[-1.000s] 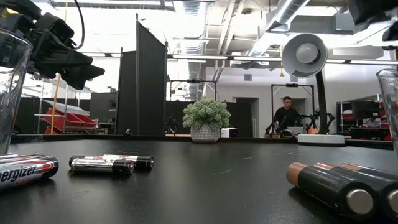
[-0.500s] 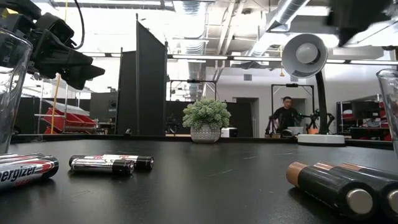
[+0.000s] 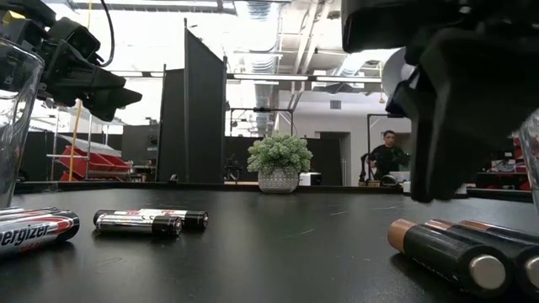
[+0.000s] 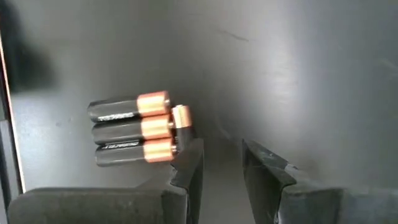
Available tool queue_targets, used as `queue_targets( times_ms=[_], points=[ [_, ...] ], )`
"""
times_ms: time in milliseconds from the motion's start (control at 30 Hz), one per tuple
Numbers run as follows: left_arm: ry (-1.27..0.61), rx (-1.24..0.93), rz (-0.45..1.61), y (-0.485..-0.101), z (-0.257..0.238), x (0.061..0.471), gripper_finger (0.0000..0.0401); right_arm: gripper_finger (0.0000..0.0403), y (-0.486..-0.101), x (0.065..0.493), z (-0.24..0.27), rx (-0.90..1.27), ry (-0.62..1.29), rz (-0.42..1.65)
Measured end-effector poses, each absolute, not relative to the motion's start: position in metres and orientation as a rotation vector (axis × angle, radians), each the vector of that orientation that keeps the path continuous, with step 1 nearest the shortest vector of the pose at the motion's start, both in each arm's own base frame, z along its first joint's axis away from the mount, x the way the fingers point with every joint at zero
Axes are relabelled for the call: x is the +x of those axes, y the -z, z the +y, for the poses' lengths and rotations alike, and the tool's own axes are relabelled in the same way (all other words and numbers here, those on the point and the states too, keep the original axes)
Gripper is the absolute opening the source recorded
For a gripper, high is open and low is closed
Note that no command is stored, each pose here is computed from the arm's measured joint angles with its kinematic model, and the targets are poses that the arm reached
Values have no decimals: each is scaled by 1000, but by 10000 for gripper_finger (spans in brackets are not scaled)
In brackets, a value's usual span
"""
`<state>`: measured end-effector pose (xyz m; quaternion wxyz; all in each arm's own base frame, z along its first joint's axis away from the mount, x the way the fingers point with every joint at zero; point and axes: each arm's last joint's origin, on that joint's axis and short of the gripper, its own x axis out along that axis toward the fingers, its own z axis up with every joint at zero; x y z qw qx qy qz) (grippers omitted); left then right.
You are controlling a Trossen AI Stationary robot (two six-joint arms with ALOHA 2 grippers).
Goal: Sort batteries
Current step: Put the black battery into the right transparent bin
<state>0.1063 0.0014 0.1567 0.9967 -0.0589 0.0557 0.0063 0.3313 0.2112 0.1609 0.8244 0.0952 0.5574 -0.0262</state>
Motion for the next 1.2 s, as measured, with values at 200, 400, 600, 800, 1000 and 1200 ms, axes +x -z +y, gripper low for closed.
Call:
queue_targets(
  times_ms=[200, 400, 600, 800, 1000, 1200],
  points=[
    [-23, -110, 110, -157, 2, 106, 200, 123, -157, 332, 226, 182, 32, 1192],
    [-35, -109, 109, -157, 2, 106, 200, 123, -157, 331, 227, 184, 35, 1194],
    [-37, -109, 111, -157, 2, 106, 200, 123, -157, 331, 226, 183, 37, 1195],
    [-37, -108, 111, -157, 2, 106, 200, 123, -157, 331, 226, 184, 36, 1195],
    [-38, -108, 111, -157, 2, 106, 200, 123, -156, 331, 226, 181, 38, 1200],
    [-38, -108, 112, -157, 2, 106, 200, 123, -156, 330, 225, 178, 43, 1207]
  ],
)
